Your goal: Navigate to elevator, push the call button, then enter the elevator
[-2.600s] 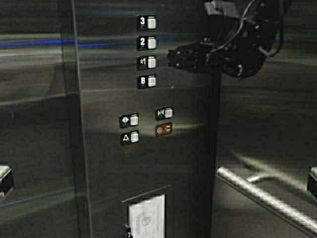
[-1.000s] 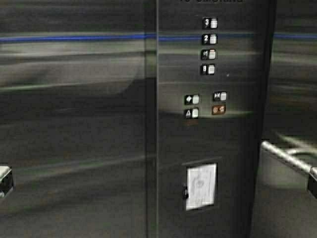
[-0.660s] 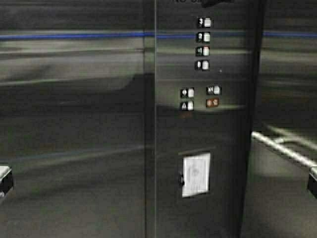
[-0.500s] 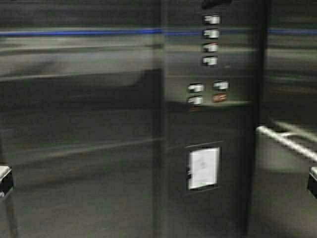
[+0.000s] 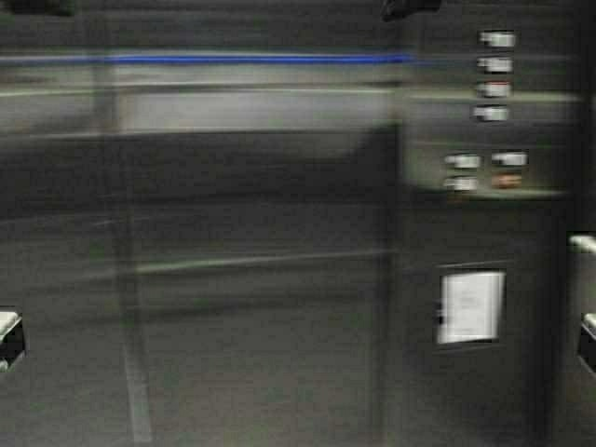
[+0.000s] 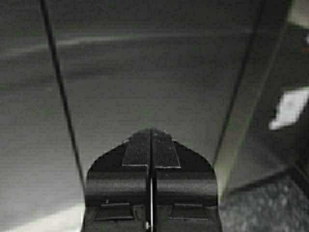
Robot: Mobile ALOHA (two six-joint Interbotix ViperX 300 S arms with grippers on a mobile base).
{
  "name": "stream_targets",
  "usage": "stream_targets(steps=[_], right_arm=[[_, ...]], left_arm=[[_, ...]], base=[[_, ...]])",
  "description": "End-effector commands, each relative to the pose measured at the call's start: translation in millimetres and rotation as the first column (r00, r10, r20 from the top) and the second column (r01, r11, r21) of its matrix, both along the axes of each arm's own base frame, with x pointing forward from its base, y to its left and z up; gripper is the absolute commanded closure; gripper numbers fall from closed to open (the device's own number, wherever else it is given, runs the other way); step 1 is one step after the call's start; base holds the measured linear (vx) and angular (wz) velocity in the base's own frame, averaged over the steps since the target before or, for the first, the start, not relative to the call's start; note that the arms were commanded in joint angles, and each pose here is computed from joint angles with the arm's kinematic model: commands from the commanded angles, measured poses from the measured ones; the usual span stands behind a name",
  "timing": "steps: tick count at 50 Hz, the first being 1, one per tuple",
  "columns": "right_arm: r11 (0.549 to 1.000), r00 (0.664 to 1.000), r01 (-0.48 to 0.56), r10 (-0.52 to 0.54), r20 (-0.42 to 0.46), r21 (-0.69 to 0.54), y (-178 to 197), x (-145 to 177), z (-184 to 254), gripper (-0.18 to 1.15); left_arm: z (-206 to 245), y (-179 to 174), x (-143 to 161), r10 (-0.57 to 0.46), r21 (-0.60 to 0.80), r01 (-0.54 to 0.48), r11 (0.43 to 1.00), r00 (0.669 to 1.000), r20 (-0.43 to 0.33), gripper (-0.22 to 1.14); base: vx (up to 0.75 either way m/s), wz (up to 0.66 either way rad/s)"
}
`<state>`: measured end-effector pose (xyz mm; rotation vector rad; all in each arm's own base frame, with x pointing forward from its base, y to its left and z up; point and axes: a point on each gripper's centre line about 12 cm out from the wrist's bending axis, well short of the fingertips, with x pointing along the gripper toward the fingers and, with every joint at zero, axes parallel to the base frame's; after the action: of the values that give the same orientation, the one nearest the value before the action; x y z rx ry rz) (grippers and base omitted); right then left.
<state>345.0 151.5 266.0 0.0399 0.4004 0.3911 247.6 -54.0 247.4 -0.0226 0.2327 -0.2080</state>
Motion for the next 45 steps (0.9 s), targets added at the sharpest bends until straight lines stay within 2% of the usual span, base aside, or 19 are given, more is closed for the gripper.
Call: stream_targets(steps=[1, 18, 45], right_arm=[[0.999, 0.998, -0.017, 0.015, 0.059, 0.028, 3.0, -4.8, 17.4, 0.91], [0.999, 0.997, -0.028, 0.026, 0.066, 0.031, 6.1, -7.9, 19.4, 0.91], [0.999, 0.998, -0.042, 0.041, 0.045, 0.026, 10.7, -4.0, -2.9, 0.91]], left_arm=[[5.5, -2.2, 0.7, -0.007, -0.01, 0.007, 1.0, 1.0, 0.025, 0.89], [8.7, -3.6, 1.6, -0.037, 0.079, 0.033, 0.996, 0.998, 0.052, 0.89], [6.1, -3.3, 2.4, -0.03, 0.059, 0.027, 0.998, 0.999, 0.039, 0.89]], base=[[-0.22, 0.39], [-0.2, 0.25], [-0.15, 0.06]])
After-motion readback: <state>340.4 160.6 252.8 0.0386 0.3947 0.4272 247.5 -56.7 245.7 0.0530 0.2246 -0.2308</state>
